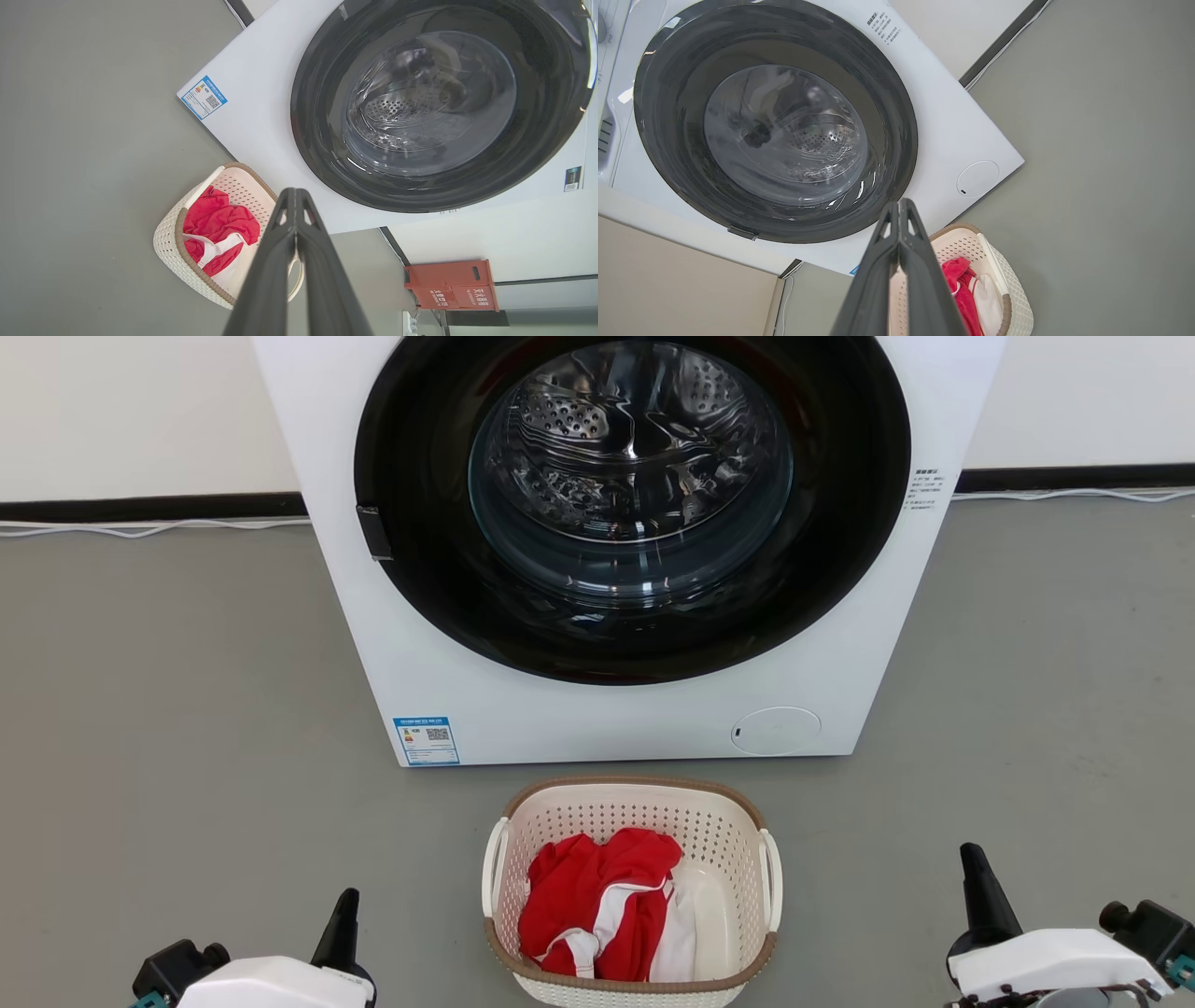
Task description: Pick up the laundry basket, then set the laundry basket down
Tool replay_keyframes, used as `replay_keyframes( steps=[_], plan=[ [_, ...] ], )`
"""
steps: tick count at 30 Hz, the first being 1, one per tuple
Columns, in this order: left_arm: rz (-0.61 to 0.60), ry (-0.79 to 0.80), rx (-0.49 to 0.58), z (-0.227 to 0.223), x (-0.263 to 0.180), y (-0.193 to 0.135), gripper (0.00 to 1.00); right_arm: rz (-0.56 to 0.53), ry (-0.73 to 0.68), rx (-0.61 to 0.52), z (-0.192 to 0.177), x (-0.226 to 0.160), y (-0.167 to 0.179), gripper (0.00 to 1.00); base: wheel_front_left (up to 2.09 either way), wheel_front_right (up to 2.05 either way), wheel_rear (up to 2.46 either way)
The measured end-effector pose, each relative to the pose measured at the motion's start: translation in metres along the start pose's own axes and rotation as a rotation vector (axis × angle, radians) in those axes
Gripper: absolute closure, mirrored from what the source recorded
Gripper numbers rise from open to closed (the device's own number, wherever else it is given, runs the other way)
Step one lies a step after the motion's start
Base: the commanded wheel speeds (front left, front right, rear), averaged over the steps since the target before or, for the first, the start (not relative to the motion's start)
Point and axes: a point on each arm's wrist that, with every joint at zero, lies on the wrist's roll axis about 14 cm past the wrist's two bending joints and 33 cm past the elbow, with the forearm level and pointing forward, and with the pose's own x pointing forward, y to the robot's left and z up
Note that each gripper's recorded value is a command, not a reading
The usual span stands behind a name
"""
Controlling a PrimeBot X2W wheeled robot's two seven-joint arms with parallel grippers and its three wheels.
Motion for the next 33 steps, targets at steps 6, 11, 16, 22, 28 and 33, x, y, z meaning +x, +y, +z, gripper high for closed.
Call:
replay_keyframes(
  steps=[6, 11, 16, 22, 28, 33],
  plan=[
    [-0.021, 0.005, -0.061, 0.000, 0.001, -0.005, 1.00, 0.000, 0.001, 0.081, 0.002, 0.001, 0.001, 1.00, 0.00, 0.00, 0.00],
    [-0.033, 0.000, -0.111, 0.003, 0.001, -0.007, 1.00, 0.007, -0.003, 0.144, 0.004, 0.001, 0.003, 1.00, 0.00, 0.00, 0.00],
    [-0.049, 0.001, -0.153, 0.005, 0.002, -0.010, 1.00, 0.009, -0.003, 0.211, 0.005, 0.002, 0.004, 1.00, 0.00, 0.00, 0.00],
    [-0.065, -0.004, -0.210, 0.009, 0.003, -0.013, 1.00, 0.016, -0.002, 0.287, 0.007, 0.002, 0.006, 1.00, 0.00, 0.00, 0.00],
    [-0.092, -0.003, -0.270, 0.012, 0.004, -0.020, 1.00, 0.029, -0.006, 0.363, 0.010, 0.003, 0.009, 1.00, 0.00, 0.00, 0.00],
    [-0.111, -0.003, -0.315, 0.014, 0.005, -0.024, 1.00, 0.043, -0.010, 0.429, 0.013, 0.005, 0.013, 1.00, 0.00, 0.00, 0.00]
  ],
)
